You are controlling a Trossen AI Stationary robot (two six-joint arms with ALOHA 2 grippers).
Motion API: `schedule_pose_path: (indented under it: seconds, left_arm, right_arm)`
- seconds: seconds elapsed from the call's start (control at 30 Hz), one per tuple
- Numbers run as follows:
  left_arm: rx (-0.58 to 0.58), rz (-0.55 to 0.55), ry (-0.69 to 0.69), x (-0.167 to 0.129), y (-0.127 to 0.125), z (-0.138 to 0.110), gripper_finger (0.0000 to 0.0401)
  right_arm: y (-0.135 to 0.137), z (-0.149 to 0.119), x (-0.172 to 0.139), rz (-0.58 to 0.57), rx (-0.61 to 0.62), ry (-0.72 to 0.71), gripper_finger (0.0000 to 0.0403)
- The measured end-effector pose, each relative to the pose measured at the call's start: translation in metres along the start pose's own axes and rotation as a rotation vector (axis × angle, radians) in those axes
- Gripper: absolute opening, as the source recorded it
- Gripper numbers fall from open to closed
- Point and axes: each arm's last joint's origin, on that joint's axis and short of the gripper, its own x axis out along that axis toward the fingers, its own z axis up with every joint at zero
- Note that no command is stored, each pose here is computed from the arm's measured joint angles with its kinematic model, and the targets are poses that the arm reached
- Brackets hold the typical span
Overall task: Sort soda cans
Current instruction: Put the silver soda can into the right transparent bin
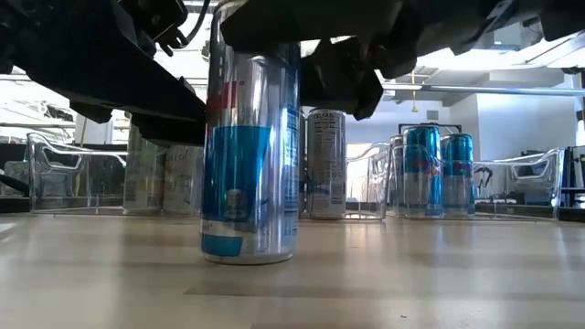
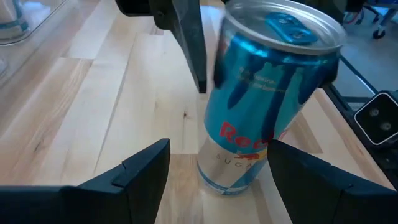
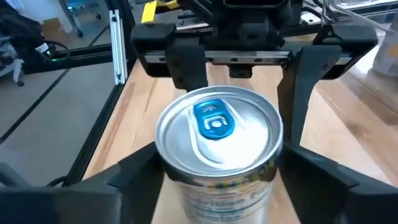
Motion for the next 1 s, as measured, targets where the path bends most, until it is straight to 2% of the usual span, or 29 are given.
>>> schedule_pose_path:
  seconds: [0.27,0.37,0.5,0.73,0.87,1.0]
  left_arm:
    - [0.005,0.004,0.005,0.000,0.000,-0.001,0.0265]
    - [0.056,0.008,0.029,-0.002,0.000,-0.001,0.0265]
    - [0.112,0.013,0.071,-0.011,0.000,0.002,0.0265]
    - [0.107,0.078,0.111,-0.028,0.005,0.013,0.0265]
    - [0.108,0.078,0.106,-0.031,0.002,0.013,0.0265]
    - [0.110,0.082,0.104,-0.032,0.001,0.013,0.0265]
  right_arm:
    - [0.000,0.001,0.000,-0.002,0.006,-0.007,0.0225]
    - [0.001,0.004,-0.002,-0.005,0.003,-0.009,0.0193]
    - [0.007,0.016,-0.016,-0.065,-0.008,-0.037,0.0192]
    - [0.020,0.042,-0.081,-0.298,-0.090,-0.008,0.0194]
    - [0.024,0.059,-0.127,-0.399,-0.080,-0.059,0.0194]
    - [0.016,0.069,-0.170,-0.465,-0.040,-0.093,0.0193]
